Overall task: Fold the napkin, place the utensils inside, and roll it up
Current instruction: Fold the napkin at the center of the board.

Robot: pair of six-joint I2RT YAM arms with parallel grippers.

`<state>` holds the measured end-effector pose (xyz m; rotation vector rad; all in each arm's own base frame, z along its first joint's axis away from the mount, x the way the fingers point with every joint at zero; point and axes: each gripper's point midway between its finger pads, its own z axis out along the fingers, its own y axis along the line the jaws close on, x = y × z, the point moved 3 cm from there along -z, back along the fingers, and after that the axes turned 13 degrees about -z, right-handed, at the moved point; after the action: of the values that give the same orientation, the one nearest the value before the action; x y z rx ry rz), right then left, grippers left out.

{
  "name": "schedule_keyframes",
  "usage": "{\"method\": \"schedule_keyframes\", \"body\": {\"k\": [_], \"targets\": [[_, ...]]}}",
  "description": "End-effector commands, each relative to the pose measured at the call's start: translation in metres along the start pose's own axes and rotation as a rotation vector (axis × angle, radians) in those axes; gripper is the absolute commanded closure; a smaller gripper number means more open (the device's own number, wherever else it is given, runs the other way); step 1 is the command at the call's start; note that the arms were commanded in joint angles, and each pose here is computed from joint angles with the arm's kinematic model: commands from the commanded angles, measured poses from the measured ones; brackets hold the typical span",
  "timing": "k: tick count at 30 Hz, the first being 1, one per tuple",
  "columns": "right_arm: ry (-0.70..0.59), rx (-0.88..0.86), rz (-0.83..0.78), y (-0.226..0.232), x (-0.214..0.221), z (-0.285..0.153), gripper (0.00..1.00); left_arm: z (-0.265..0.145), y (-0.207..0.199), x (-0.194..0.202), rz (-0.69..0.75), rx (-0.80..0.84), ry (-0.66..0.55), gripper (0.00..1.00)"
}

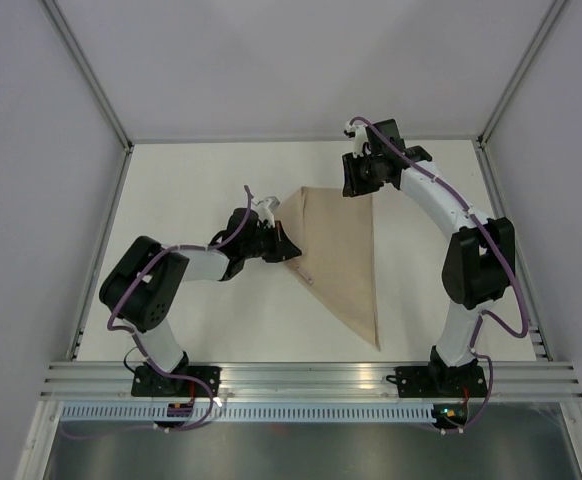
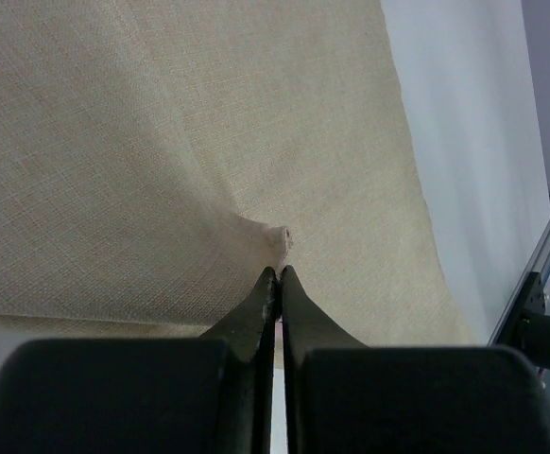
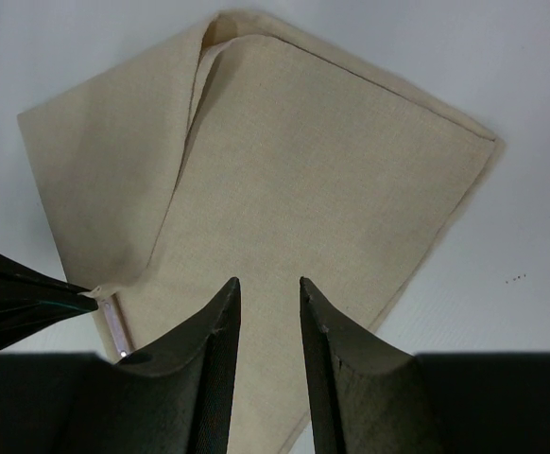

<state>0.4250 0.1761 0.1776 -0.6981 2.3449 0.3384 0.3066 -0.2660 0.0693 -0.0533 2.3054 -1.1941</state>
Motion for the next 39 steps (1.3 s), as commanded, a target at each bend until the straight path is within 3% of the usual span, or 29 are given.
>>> {"method": "schedule_keyframes", "body": {"k": [1, 12, 18, 20, 31, 39], "targets": [[-0.043, 0.035, -0.009, -0.005, -0.009, -0.012, 0.62, -0.002, -0.019, 0.0, 0.04, 0.091, -0.007, 0.98], [-0.034, 0.044, -0.01, -0.006, -0.005, -0.01, 0.63, -0.003, -0.016, 0.011, 0.061, 0.093, 0.02, 0.97], [-0.03, 0.045, -0.011, -0.007, -0.004, -0.008, 0.63, -0.003, -0.013, 0.014, 0.074, 0.076, 0.024, 0.84], [-0.027, 0.046, -0.009, -0.008, -0.003, -0.007, 0.63, -0.003, -0.011, 0.014, 0.075, 0.065, 0.019, 0.75], [-0.021, 0.049, -0.012, -0.008, -0.001, -0.006, 0.63, -0.002, -0.015, 0.013, 0.088, 0.083, 0.014, 0.53], [-0.003, 0.049, -0.027, -0.009, 0.002, -0.007, 0.63, 0.0, -0.024, 0.012, 0.105, 0.121, 0.023, 0.53]]}}
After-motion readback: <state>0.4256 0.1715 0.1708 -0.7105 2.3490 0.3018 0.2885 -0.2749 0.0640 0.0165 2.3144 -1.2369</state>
